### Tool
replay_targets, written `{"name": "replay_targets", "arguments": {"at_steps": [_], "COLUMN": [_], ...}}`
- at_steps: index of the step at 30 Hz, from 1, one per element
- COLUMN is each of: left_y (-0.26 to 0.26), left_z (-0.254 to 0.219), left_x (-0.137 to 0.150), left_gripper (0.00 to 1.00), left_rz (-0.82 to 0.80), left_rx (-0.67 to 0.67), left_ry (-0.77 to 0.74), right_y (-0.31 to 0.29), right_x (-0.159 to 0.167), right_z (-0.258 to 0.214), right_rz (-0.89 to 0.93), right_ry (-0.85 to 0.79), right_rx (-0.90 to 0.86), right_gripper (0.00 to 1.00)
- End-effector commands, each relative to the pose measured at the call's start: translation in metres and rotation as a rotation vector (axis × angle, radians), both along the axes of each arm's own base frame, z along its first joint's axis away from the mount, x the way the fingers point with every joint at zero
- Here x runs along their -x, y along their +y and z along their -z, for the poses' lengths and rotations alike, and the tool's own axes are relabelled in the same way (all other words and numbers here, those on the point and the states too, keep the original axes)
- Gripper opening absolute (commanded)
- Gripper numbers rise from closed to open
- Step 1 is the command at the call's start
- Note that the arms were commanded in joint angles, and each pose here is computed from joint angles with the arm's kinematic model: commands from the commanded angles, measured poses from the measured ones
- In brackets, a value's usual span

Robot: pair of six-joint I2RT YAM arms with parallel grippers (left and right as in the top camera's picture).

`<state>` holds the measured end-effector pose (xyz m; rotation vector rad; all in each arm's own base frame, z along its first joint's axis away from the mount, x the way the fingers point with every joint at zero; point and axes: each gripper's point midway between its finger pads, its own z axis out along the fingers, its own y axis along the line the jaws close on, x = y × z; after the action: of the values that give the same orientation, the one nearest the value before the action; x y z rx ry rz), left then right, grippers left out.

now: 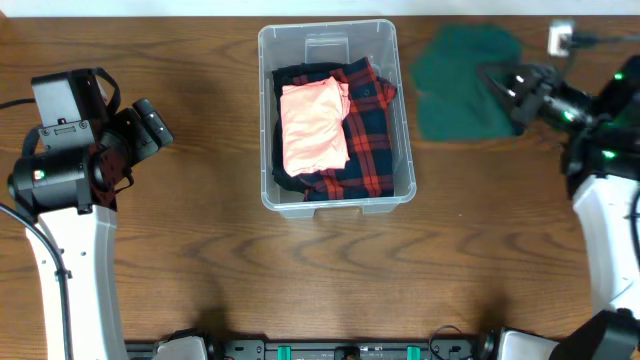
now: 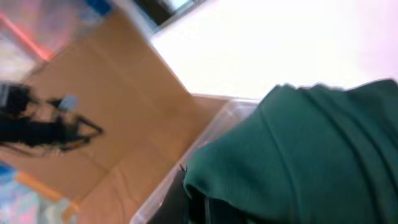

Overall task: Pack container
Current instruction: 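Lift the green shirt and carry it over the container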

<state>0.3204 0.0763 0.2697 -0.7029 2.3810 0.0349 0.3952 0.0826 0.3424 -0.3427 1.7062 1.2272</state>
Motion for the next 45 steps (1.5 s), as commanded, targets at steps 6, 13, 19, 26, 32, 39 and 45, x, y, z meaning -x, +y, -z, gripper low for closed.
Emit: {"name": "replay_targets", "arguments": {"at_steps": [6,13,19,26,32,39,45], "left_y": [0.003,0.003,0.003,0.003,0.003,0.003,0.003], "left_z": [0.003,0.003,0.003,0.003,0.003,0.003,0.003], "left_x": [0.0,0.0,0.0,0.0,0.0,0.0,0.0], "left_gripper": [0.98,0.98,0.98,0.98,0.98,0.98,0.98], "left_rz": [-0.013,-0.013,-0.013,-0.013,-0.013,-0.013,-0.013], "left_rx": [0.0,0.0,0.0,0.0,0.0,0.0,0.0], "left_ry": [0.009,0.009,0.009,0.009,0.009,0.009,0.009], "right_y": [0.066,0.119,0.146,0.161,0.172,0.175,0.171], "right_x": [-0.015,-0.051,-0.079,-0.099,-0.103,-0.09,-0.063], "right_z": [-0.045,-0.012,0.024,0.065,0.104,0.076,0.003], "right_rz": [0.089,0.213,0.231,0.197,0.167,0.084,-0.059], "right_ry": [0.003,-0.018,-0.028,0.095,0.205,0.124,0.014], "right_rx": [-0.159,-0.149,-0.188,-0.368,-0.344,-0.4,-0.634], "right_gripper": [0.01,0.01,0.01,0.01,0.01,0.01,0.01]}}
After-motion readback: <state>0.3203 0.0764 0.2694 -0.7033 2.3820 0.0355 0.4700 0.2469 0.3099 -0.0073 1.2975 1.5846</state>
